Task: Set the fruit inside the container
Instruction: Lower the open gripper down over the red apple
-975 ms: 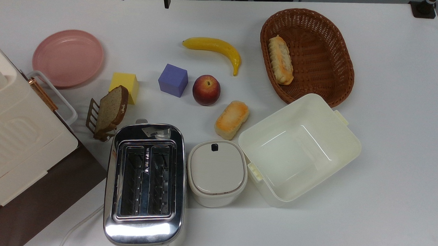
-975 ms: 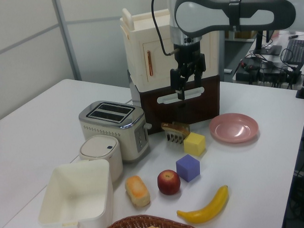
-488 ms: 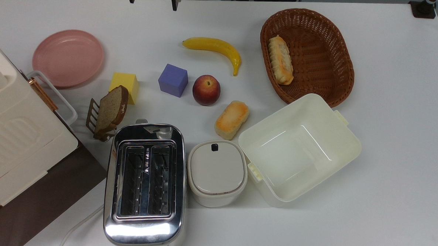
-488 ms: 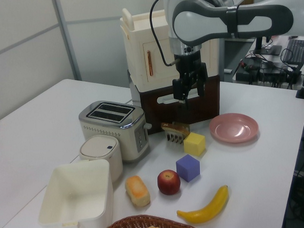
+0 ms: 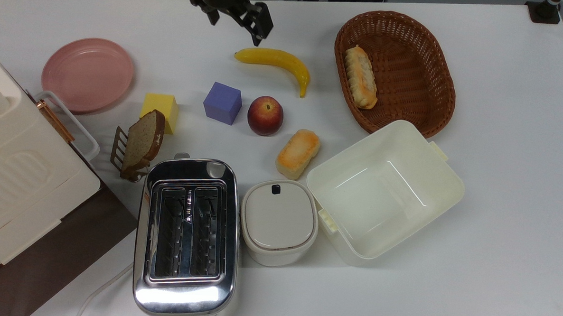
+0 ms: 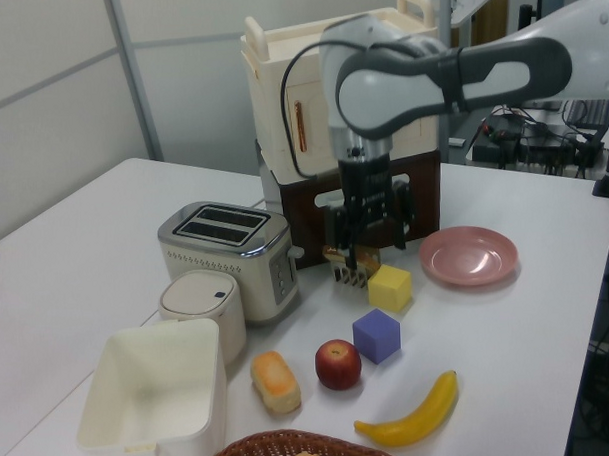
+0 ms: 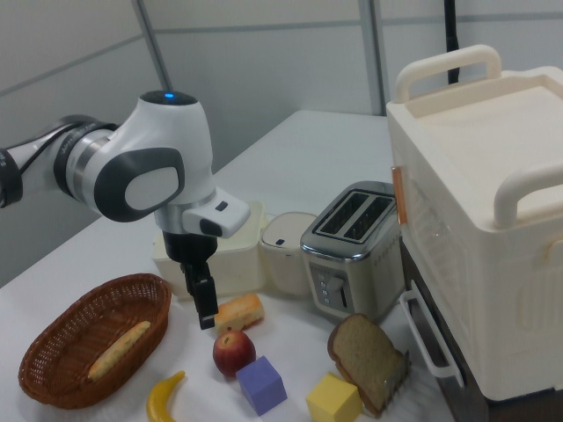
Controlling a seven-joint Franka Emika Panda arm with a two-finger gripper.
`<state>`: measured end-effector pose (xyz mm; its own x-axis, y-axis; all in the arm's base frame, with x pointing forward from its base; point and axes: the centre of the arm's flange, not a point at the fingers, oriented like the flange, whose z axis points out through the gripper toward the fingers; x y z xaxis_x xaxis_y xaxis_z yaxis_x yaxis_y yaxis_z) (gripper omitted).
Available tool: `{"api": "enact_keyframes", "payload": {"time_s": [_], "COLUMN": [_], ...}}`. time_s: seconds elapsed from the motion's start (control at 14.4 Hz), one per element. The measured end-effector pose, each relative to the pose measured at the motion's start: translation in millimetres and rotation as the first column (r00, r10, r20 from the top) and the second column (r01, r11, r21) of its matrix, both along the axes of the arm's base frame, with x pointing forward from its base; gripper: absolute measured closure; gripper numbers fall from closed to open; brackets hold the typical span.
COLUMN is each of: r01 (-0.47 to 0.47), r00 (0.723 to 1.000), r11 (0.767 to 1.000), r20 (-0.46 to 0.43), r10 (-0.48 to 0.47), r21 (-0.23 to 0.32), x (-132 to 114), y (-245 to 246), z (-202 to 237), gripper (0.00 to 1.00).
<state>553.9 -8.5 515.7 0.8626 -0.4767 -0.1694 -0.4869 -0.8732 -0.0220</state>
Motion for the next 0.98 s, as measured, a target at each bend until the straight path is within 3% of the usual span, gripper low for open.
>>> {"api": "enact_keyframes", "payload": {"time_s": [0.21,0.49,0.7,0.91,0.98], "r01": [0.127,0.2,0.312,0.323,0.386], "r00": [0.992,0.979,0.95,0.946,0.922], "r11": [0.992,0.979,0.949,0.944,0.92], "r20": [-0.024,-0.032,0.014,0.033,0.068], "r10": [-0.128,-0.201,-0.311,-0.322,-0.382], "r21": [-0.021,-0.036,-0.041,-0.068,-0.068], "x": [-1,0,6,10,16], "y": [7,14,14,25,32], "z": [-8,-15,-19,-39,-44], "gripper": [0.0,0.0,0.0,0.0,0.0]}}
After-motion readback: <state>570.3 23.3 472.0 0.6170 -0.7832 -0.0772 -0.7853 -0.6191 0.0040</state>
